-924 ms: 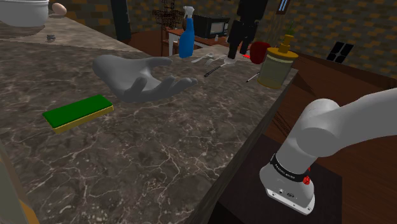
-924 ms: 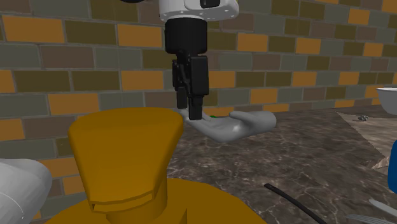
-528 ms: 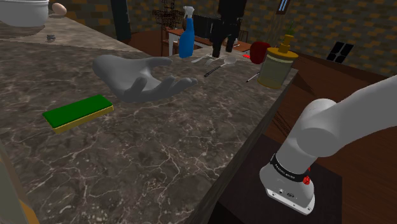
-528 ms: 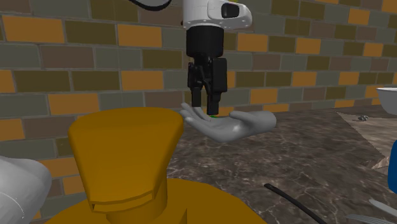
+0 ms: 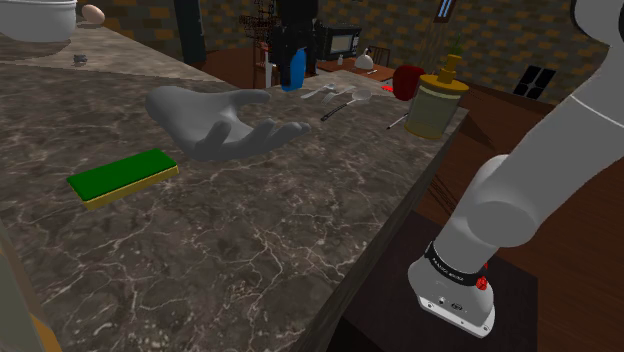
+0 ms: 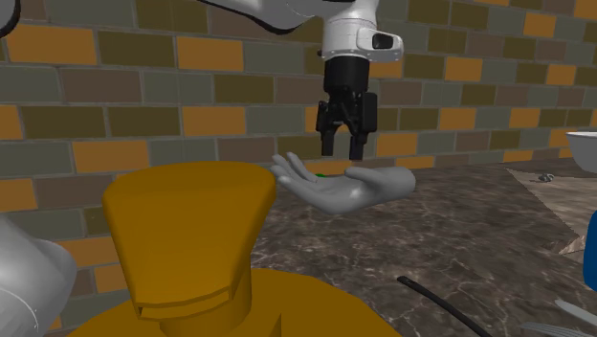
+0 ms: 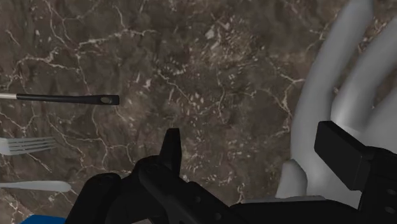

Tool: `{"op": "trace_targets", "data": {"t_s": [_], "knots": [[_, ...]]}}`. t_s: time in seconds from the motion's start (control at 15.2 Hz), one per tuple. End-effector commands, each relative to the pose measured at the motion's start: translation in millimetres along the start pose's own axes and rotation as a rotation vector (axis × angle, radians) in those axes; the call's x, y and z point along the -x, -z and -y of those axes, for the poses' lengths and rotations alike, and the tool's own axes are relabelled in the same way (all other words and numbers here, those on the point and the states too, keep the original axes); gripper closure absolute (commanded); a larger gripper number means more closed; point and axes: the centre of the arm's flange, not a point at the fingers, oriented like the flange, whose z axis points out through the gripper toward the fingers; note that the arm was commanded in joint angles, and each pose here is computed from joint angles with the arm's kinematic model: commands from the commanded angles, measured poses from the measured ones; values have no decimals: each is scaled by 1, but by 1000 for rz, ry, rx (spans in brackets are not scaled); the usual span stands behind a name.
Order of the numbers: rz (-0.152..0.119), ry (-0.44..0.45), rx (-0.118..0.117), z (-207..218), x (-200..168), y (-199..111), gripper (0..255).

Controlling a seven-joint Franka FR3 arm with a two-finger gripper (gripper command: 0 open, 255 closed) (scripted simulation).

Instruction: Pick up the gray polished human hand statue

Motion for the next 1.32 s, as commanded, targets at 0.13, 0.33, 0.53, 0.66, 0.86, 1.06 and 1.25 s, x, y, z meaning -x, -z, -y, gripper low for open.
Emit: {"op": "trace_targets", "data": {"t_s": [0.13,0.33,0.53,0.66,0.86,1.06,1.25], "knots": [[39,25,34,34,-51,-2,0],[65,41,57,57,-84,-4,0],[65,41,57,58,-85,-20,0],[65,41,57,59,-86,-30,0],[65,41,57,60,-87,-44,0],[65,41,57,59,-87,-45,255],[65,41,57,59,-87,-44,255]]}}
